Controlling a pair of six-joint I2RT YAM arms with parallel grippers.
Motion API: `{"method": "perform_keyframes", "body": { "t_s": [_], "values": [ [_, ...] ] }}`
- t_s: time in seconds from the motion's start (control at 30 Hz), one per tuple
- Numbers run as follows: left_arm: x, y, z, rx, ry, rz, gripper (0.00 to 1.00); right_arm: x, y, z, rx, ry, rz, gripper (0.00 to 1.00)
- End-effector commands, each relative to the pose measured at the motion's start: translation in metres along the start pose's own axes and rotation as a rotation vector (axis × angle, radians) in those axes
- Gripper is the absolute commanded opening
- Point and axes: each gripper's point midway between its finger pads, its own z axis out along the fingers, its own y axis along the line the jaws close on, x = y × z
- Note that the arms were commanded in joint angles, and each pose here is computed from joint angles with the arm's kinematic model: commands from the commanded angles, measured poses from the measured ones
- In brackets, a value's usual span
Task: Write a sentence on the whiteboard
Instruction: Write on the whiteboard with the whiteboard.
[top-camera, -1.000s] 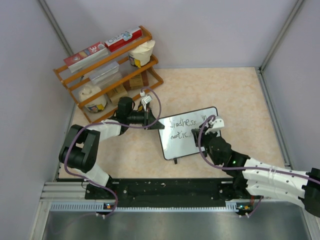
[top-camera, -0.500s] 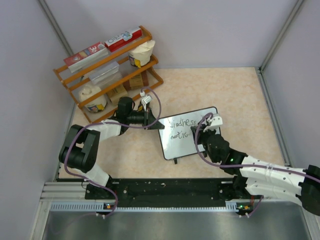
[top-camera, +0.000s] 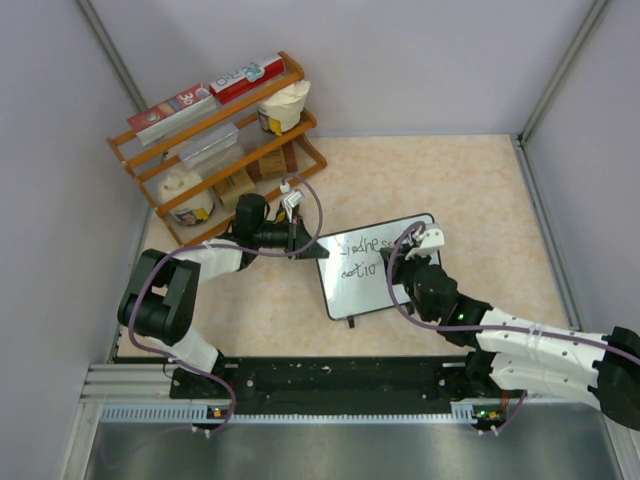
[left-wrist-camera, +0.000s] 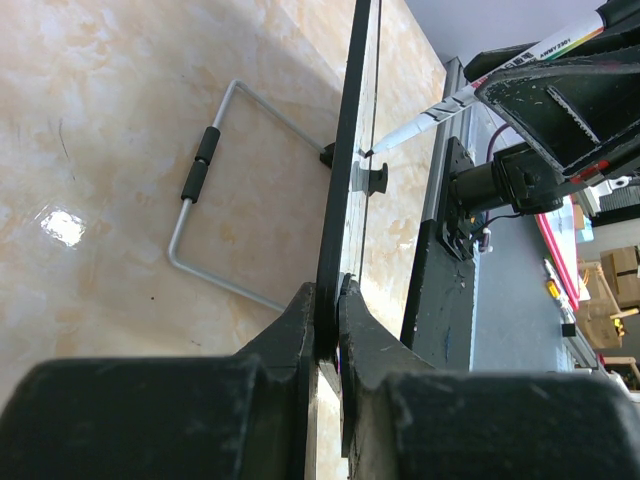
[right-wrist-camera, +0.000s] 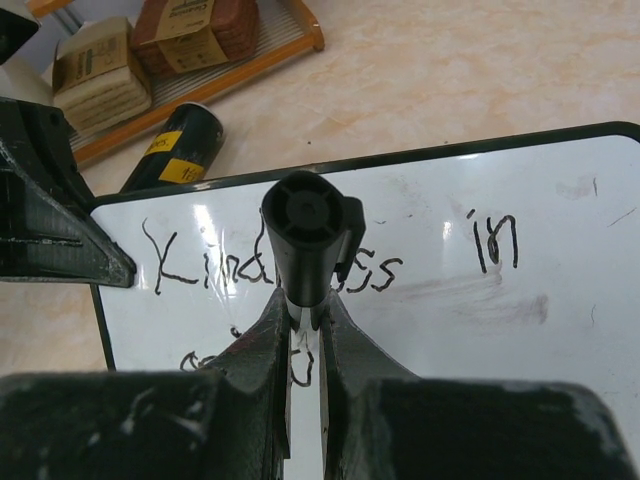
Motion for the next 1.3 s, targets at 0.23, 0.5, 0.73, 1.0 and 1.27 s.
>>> {"method": "perform_keyframes", "body": {
  "t_s": [0.23,0.5,0.73,1.0,1.27],
  "values": [
    [0.024,0.029,0.002,-0.104,0.038,0.04,0.0,-0.027,0.008,-0.003,-0.037,-0.057,0.053,0.0],
    [0.024,0.03,0.002,-0.106,0.038,0.04,0.0,-0.039,-0.004,-0.014,-0.02,-0.097,0.05,0.0],
    [0.024,0.03,0.002,-0.108,0.039,0.036,0.0,-0.024,-0.009,-0.01,-0.004,-0.061,0.032,0.0],
    [0.024,0.03,0.003,-0.106,0.039,0.035,0.0,-0.009,-0.01,-0.006,-0.005,-0.029,0.026,0.0],
    [0.025,0.031,0.003,-0.105,0.041,0.034,0.0,-0.002,-0.014,-0.006,0.009,-0.022,0.027,0.0]
  ]
}}
